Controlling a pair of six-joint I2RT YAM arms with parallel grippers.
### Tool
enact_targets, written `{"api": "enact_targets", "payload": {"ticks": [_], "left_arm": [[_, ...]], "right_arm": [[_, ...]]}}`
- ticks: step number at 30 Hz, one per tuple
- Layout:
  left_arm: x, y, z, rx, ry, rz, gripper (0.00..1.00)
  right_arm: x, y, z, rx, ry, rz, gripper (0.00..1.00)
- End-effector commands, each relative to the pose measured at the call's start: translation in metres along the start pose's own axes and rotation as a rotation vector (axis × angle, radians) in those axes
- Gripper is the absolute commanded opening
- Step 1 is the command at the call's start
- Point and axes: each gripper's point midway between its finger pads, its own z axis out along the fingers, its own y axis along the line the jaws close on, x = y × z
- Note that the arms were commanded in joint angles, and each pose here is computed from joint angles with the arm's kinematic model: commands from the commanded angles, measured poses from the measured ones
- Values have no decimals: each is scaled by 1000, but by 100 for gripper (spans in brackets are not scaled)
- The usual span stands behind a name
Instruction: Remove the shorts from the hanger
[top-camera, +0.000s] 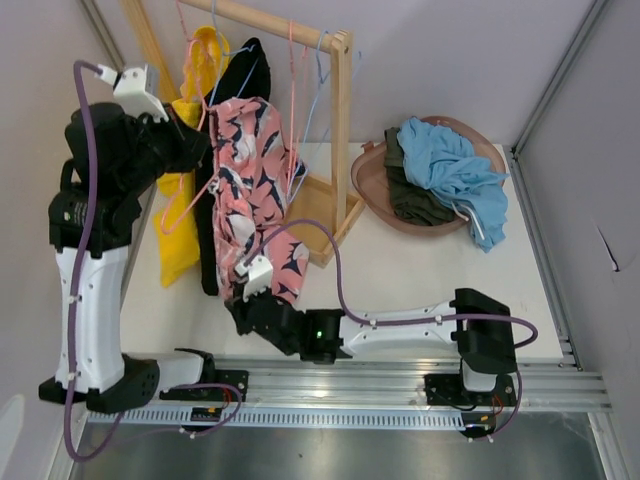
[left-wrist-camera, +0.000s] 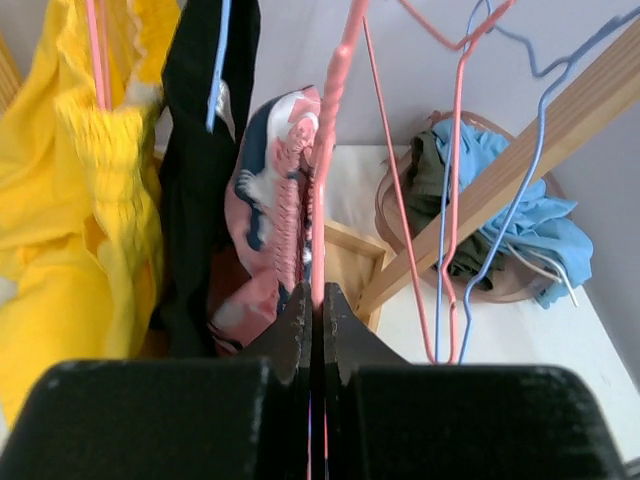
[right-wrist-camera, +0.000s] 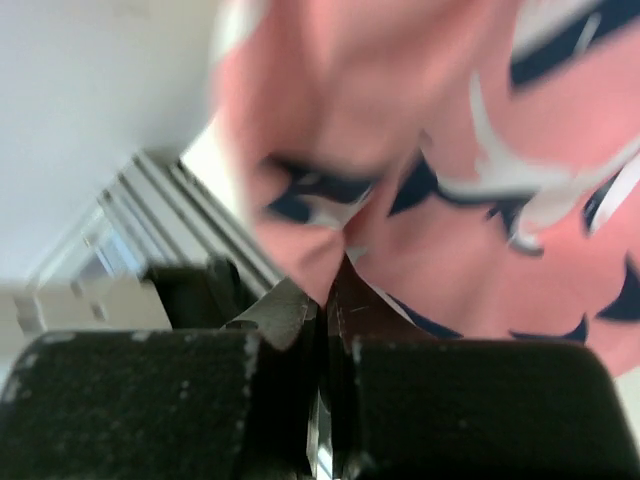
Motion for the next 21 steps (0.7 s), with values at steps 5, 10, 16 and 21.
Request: {"api": "enact_targets", "payload": {"ticks": [5, 10, 16, 21], "left_arm": [[41, -18, -49, 120, -77, -106, 0], [84, -14, -75, 95, 54, -78, 0], [81, 2, -91, 5, 26, -39, 0], [28, -1, -95, -16, -118, -13, 0]], "right_arm": [[-170, -32, 40, 43, -204, -4, 0], [-200, -64, 56, 79, -211, 6, 0], [-167, -54, 30, 22, -162, 53, 0], [-79, 21, -42, -124, -57, -40, 0]]}}
